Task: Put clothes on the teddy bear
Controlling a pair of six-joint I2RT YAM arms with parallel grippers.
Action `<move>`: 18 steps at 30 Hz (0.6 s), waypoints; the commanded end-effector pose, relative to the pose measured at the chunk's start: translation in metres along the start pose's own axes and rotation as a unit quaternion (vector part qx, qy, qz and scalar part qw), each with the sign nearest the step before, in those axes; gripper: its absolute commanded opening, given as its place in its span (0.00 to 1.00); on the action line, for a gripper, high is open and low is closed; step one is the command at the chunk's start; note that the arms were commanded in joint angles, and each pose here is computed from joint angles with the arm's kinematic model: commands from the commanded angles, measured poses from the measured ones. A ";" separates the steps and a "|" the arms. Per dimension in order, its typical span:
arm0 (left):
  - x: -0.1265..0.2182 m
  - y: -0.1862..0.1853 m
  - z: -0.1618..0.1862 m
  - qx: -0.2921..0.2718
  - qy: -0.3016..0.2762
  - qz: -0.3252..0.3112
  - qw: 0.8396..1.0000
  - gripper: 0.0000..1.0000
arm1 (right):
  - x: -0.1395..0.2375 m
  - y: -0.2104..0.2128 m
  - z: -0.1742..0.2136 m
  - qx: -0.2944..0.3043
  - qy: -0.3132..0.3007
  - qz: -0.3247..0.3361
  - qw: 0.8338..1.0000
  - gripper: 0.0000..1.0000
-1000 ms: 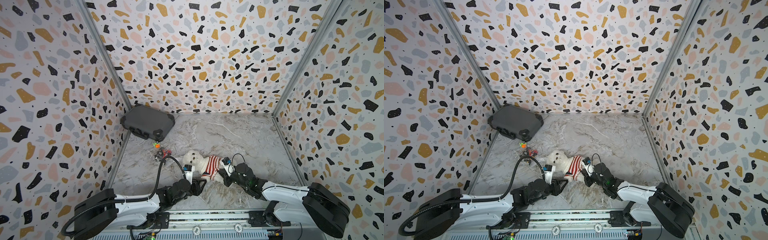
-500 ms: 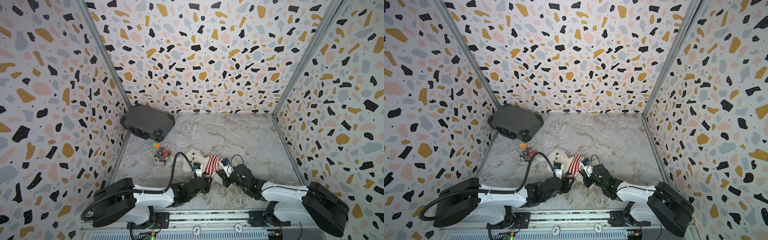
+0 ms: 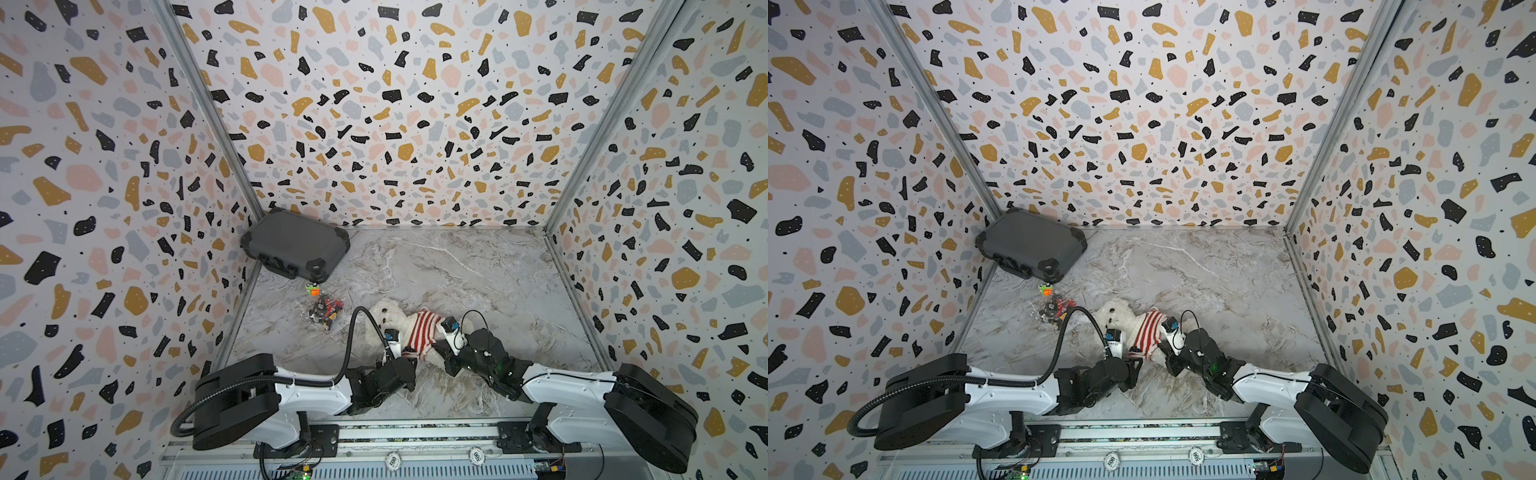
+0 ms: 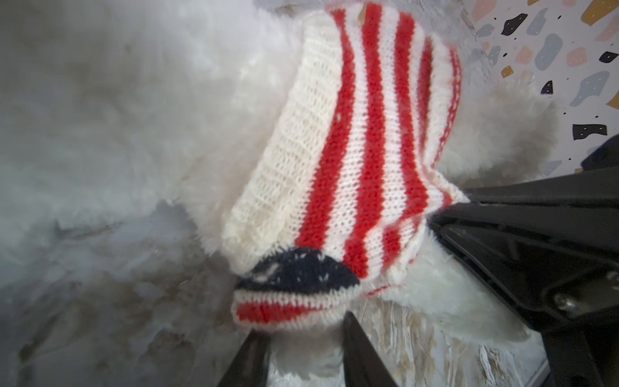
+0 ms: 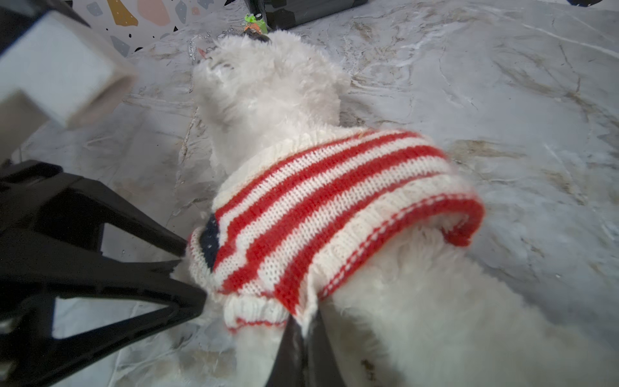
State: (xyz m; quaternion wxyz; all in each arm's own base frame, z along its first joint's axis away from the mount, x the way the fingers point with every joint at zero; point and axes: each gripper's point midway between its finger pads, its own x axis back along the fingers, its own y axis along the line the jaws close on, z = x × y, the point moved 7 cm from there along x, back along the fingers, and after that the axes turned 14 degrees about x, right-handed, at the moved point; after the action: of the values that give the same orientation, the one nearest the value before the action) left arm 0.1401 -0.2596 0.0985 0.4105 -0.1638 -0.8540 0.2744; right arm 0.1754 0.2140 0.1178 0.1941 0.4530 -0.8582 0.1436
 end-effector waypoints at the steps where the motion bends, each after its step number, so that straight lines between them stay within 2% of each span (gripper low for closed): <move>1: -0.004 -0.010 -0.003 -0.011 -0.006 0.004 1.000 0.34 | 0.001 0.001 -0.003 -0.003 -0.009 0.001 1.000 0.00; 7: 0.001 0.005 0.002 0.004 0.000 0.000 1.000 0.25 | 0.003 -0.001 -0.005 0.000 -0.011 0.007 1.000 0.00; 13: 0.010 0.018 0.001 0.001 -0.003 -0.011 1.000 0.05 | 0.004 -0.001 -0.004 -0.001 -0.011 0.010 1.000 0.00; 18: 0.016 0.029 0.001 -0.022 -0.002 -0.036 0.999 0.00 | 0.006 -0.006 -0.003 -0.004 -0.011 0.018 1.000 0.00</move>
State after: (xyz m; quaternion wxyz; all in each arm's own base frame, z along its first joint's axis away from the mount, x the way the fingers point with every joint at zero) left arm 0.1336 -0.2425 0.0982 0.4134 -0.1600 -0.8530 0.2756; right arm 0.1760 0.2130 0.1211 0.1879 0.4502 -0.8614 0.1414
